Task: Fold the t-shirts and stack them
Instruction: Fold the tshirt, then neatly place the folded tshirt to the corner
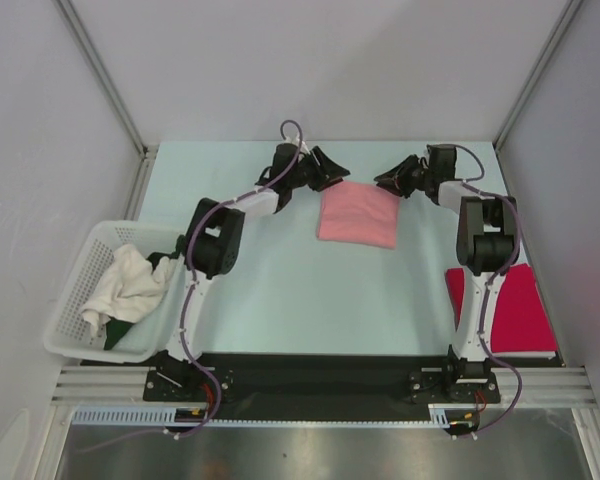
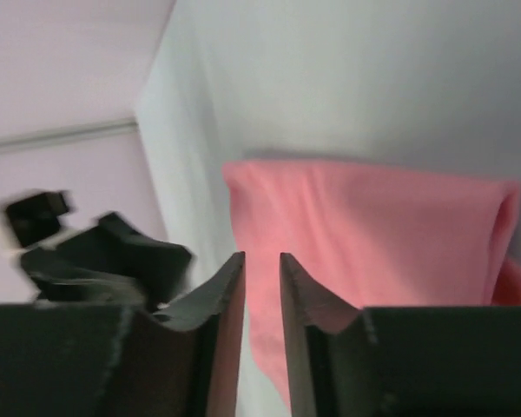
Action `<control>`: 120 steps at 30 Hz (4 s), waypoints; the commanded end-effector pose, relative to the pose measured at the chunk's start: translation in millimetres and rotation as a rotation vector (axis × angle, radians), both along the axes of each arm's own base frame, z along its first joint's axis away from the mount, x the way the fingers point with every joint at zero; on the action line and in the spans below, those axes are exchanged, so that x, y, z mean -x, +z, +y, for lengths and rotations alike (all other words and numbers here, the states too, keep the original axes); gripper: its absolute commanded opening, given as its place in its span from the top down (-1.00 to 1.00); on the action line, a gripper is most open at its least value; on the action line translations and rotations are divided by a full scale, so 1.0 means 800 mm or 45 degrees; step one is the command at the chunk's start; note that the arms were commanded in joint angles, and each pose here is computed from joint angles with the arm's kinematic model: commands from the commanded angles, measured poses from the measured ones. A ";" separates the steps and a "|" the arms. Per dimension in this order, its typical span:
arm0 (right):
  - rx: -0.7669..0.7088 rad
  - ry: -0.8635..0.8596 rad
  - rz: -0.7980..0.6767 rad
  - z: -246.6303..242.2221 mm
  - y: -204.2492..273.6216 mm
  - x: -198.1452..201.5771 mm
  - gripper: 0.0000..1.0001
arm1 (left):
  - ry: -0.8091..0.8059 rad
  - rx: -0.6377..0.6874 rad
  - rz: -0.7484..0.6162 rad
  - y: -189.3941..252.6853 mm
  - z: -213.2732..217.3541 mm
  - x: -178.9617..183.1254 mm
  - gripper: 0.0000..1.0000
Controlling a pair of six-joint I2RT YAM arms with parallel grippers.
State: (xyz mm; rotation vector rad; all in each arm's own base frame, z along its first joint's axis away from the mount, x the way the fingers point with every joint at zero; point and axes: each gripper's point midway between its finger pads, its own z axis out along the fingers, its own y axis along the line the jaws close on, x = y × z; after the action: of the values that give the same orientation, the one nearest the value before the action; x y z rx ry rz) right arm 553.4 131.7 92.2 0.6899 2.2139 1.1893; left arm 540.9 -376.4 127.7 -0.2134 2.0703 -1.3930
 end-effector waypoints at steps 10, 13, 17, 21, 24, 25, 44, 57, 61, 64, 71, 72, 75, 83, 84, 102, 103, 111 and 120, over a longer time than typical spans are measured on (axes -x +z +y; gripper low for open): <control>-0.211 -0.057 -0.004 -0.059 -0.013 -0.020 0.52 | -0.052 -0.035 -0.021 -0.017 -0.003 -0.032 -0.04; -0.068 -0.013 -0.023 -0.075 0.016 -0.005 0.48 | -0.036 -0.098 -0.094 0.024 0.017 -0.013 -0.08; -0.004 0.056 -0.006 -0.065 0.052 0.029 0.46 | -0.122 -0.089 -0.151 0.072 0.010 0.031 -0.09; -0.078 0.149 0.005 -0.012 0.051 0.071 0.45 | -0.218 -0.037 -0.127 0.078 -0.015 0.079 -0.06; -0.169 0.232 0.054 0.025 0.028 0.095 0.47 | -0.242 0.017 0.012 0.028 -0.024 0.104 0.03; -0.187 0.244 0.072 0.028 0.022 0.098 0.51 | -0.245 0.018 0.039 0.016 -0.024 0.106 0.04; -0.101 0.238 0.180 -0.027 0.018 0.191 0.58 | -0.343 -0.355 0.110 -0.028 0.046 0.168 0.07; -0.071 0.231 0.307 -0.016 -0.065 0.202 0.50 | -0.142 -0.196 0.305 -0.111 0.079 0.156 0.02; -0.041 0.227 0.305 -0.031 -0.052 0.228 0.42 | -0.112 -0.283 0.245 -0.100 0.107 0.158 0.01; 0.058 0.216 0.307 -0.040 -0.032 0.252 0.27 | -0.009 -0.356 0.100 -0.049 0.134 0.171 -0.04; 0.094 0.011 0.344 -0.048 -0.028 0.268 -0.12 | 0.306 -0.122 0.106 0.018 0.153 0.210 -0.24; 0.126 -0.022 0.366 -0.052 -0.035 0.266 -0.12 | 0.330 -0.119 0.136 0.005 0.143 0.223 -0.33; 0.185 -0.074 0.410 -0.052 -0.050 0.257 -0.12 | 0.346 0.039 0.246 0.003 0.101 0.245 -0.38; 0.139 -0.066 0.399 -0.047 -0.066 0.221 -0.15 | 0.418 0.287 0.445 -0.020 0.007 0.267 -0.36; 0.131 -0.052 0.405 -0.046 -0.069 0.220 -0.15 | 0.426 0.297 0.456 -0.025 0.001 0.272 -0.36; -0.030 0.070 0.534 -0.019 -0.058 0.236 0.67 | 0.595 0.410 0.490 -0.072 -0.027 0.241 -0.34; -0.037 0.081 0.542 -0.016 -0.059 0.239 0.71 | 0.591 0.414 0.487 -0.074 -0.028 0.241 -0.34; -0.170 0.100 0.577 0.004 -0.043 0.283 0.78 | 0.507 0.379 0.448 -0.072 -0.045 0.252 -0.34; -0.042 0.029 0.503 -0.058 -0.023 0.282 0.02 | 0.471 0.303 0.587 -0.099 -0.073 0.302 -0.32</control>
State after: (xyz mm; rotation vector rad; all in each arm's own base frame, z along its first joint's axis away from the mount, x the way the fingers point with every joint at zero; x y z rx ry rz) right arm 316.3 110.5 50.5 1.0773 2.5686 1.2547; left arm 305.9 -424.4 47.5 -1.0099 2.0502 -1.4397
